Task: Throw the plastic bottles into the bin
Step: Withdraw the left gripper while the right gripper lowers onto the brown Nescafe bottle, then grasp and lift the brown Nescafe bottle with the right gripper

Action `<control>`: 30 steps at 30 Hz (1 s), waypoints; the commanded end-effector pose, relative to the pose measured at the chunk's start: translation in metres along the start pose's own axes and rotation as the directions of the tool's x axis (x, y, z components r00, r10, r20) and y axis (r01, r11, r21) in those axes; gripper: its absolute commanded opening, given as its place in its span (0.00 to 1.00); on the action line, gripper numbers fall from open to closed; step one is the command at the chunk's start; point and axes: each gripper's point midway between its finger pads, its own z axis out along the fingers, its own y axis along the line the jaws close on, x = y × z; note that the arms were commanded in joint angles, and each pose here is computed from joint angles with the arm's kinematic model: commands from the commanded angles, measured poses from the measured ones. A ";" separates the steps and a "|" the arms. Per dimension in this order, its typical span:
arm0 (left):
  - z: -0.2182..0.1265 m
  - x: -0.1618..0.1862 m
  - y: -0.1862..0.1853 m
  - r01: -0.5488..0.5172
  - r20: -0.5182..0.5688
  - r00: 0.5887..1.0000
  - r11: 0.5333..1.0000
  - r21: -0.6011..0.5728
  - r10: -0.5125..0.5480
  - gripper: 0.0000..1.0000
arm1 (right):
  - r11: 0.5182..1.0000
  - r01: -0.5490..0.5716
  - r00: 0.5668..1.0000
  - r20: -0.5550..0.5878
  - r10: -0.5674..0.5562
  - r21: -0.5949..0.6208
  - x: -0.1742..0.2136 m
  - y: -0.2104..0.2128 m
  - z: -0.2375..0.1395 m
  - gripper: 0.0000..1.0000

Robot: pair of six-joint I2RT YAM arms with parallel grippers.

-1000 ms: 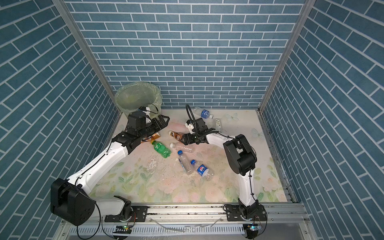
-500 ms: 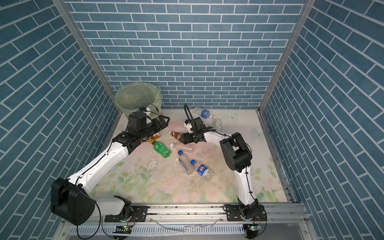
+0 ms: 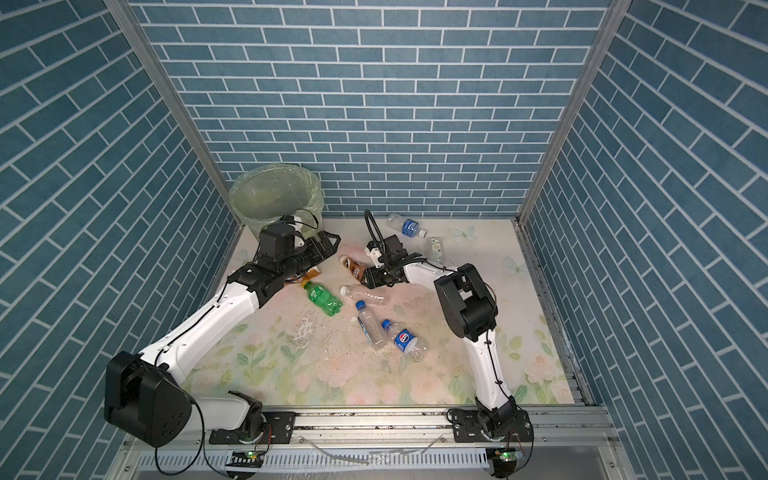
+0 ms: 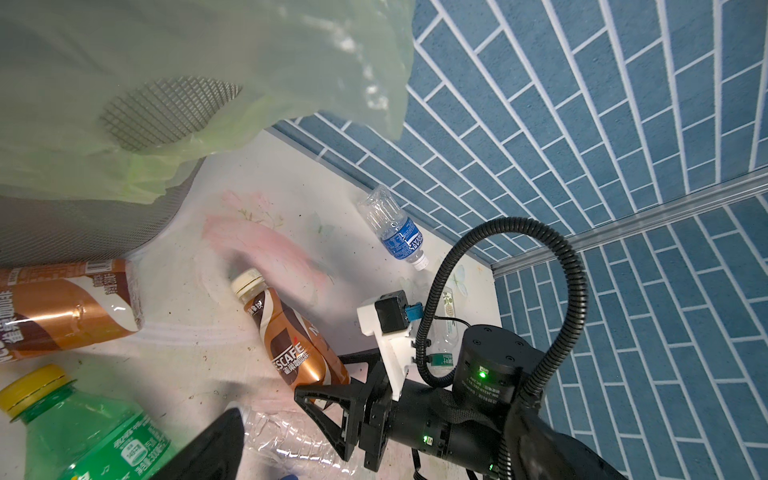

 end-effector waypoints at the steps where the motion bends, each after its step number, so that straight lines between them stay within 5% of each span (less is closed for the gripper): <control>1: 0.005 0.007 0.006 -0.002 -0.015 1.000 1.000 -0.012 0.002 0.99 | 1.000 0.025 1.000 0.005 -0.025 0.000 -0.006 0.004 0.000 0.56; 30: 0.038 -0.012 -0.024 0.081 -0.019 0.997 0.994 0.078 -0.079 0.99 | 0.996 0.093 0.962 0.257 -0.094 0.017 -0.066 0.061 -0.130 0.51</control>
